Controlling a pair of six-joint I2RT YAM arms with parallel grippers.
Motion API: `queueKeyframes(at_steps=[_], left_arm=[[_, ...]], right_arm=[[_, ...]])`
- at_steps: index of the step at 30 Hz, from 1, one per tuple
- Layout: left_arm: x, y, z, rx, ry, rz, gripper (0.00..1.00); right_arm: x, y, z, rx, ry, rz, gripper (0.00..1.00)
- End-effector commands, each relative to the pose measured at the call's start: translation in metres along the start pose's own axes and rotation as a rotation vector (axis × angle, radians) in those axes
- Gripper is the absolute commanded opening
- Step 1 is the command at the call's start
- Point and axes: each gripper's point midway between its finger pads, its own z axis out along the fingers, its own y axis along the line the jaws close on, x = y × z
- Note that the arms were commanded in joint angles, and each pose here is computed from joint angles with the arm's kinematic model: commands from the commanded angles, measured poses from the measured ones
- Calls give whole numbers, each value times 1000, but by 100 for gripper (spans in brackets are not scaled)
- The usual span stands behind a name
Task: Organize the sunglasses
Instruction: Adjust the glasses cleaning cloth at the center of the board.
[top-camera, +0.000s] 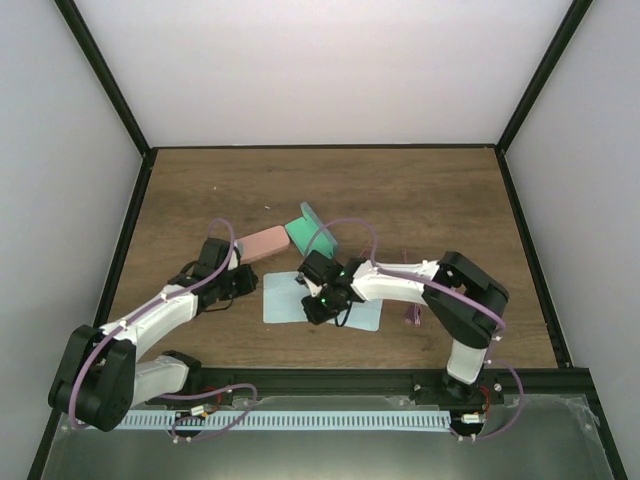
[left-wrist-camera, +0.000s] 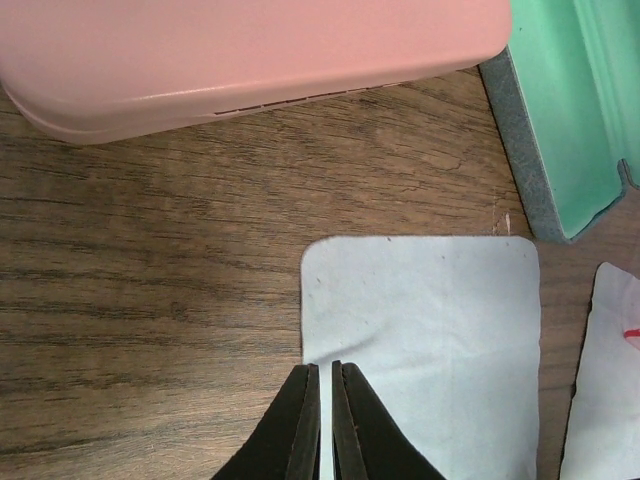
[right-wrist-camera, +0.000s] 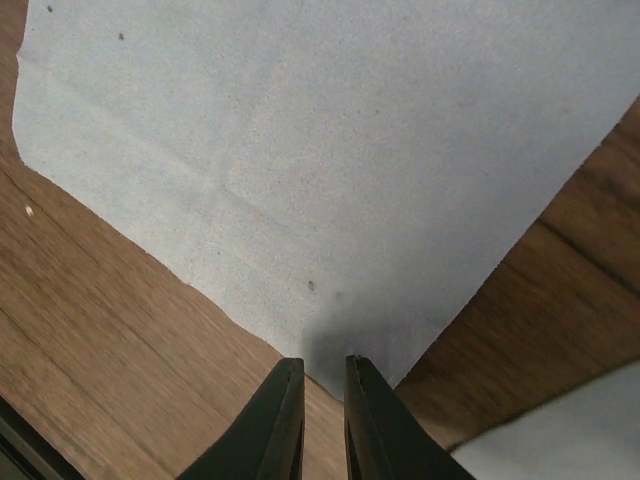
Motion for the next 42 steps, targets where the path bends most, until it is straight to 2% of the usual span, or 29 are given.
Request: queueKeyframes(at_steps=[1,8,10,11,14,15,17,21,26,33,38,42], left_arm=[[-10,-10,-3,25,-23,24,7],[-11,-11,-3,24,-25,29,7],[-11,-8,-3,13,-29,30,11],[-12,-6,-3,0,-33,26,16],[-17,0,-4,-41,-56,13,60],[-20,0,-4,-47,-63,10,70],[-25,-2,-6,-48,-76,4,80],[-31,-8,-5,-36,-87,-16,83],[-28,-11,2,-41,-85,-54,82],[-22,-22,18,-153,-89,-81,83],[-13,-24,27,-279,-63,-61,75],[-3,-26,33,-292,-29,-56,75]], right_arm=[[27,-10,-2,32,57,28,13],[43,-18,-6,45,72,45,13],[36,-14,-14,40,48,34,15],[31,-12,-18,41,34,26,17],[10,-4,-33,53,-21,-2,26],[3,-1,-37,54,-39,-11,28],[-12,4,-46,60,-74,-21,31],[-35,5,-59,82,-129,-3,34],[-48,-25,-60,158,-142,72,35],[-66,-54,-51,281,-128,73,35],[-75,-70,-44,327,-110,84,34],[-82,-66,-42,312,-115,78,34]])
